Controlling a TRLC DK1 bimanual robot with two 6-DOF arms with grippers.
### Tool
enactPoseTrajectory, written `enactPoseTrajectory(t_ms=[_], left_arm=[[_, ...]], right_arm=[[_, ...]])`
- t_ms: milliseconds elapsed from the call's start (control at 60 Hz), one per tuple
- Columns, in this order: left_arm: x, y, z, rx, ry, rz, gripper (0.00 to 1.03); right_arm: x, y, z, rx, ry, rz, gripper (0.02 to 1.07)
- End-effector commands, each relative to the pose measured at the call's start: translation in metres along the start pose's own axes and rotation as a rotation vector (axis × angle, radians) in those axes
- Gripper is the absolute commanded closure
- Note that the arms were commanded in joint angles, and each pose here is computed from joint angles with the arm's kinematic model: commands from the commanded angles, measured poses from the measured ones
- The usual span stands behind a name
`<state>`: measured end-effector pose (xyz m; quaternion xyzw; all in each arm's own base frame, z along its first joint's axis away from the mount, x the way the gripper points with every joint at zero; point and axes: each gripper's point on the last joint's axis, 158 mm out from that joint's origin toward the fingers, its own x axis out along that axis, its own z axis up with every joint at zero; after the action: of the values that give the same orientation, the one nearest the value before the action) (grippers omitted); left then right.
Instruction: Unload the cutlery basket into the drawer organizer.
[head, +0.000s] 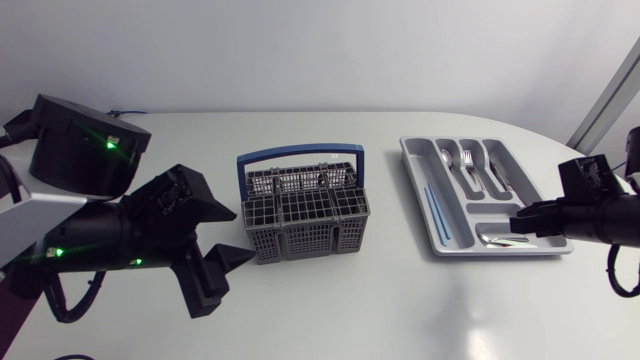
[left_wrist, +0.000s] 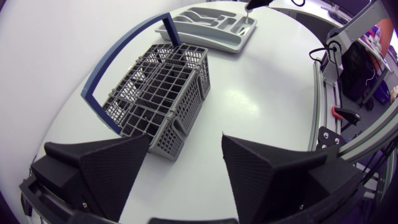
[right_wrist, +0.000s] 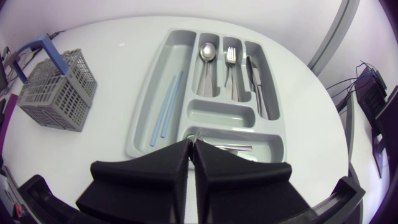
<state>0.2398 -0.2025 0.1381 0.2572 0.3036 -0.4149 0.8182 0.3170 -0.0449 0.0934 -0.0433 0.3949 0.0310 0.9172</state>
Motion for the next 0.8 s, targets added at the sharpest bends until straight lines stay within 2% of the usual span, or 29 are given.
enactPoseTrajectory(t_ms=[0, 250, 533, 567, 650, 750, 783], left_arm=[[-0.001, 0.002, -0.008, -0.005, 0.014, 0.011, 0.05], [-0.004, 0.008, -0.015, 0.005, 0.015, 0.032, 0.05], [-0.005, 0.020, -0.029, -0.007, 0.035, 0.057, 0.05], [-0.006, 0.023, -0.030, -0.009, 0.036, 0.065, 0.05], [-0.008, 0.029, -0.034, -0.018, 0.036, 0.079, 0.05], [-0.011, 0.037, -0.041, -0.033, 0.044, 0.096, 0.05], [-0.013, 0.040, -0.044, -0.034, 0.048, 0.105, 0.05]], right_arm=[[0.019, -0.011, -0.019, -0.045, 0.040, -0.045, 1.01], [0.056, -0.040, -0.029, -0.059, 0.070, -0.164, 1.01], [0.088, -0.021, -0.045, -0.079, 0.127, -0.163, 0.96], [0.090, -0.017, -0.046, -0.082, 0.129, -0.160, 0.90], [0.092, -0.010, -0.045, -0.085, 0.133, -0.156, 0.58], [0.090, -0.007, -0.041, -0.086, 0.129, -0.152, 0.40], [0.088, -0.007, -0.039, -0.086, 0.127, -0.152, 0.31]])
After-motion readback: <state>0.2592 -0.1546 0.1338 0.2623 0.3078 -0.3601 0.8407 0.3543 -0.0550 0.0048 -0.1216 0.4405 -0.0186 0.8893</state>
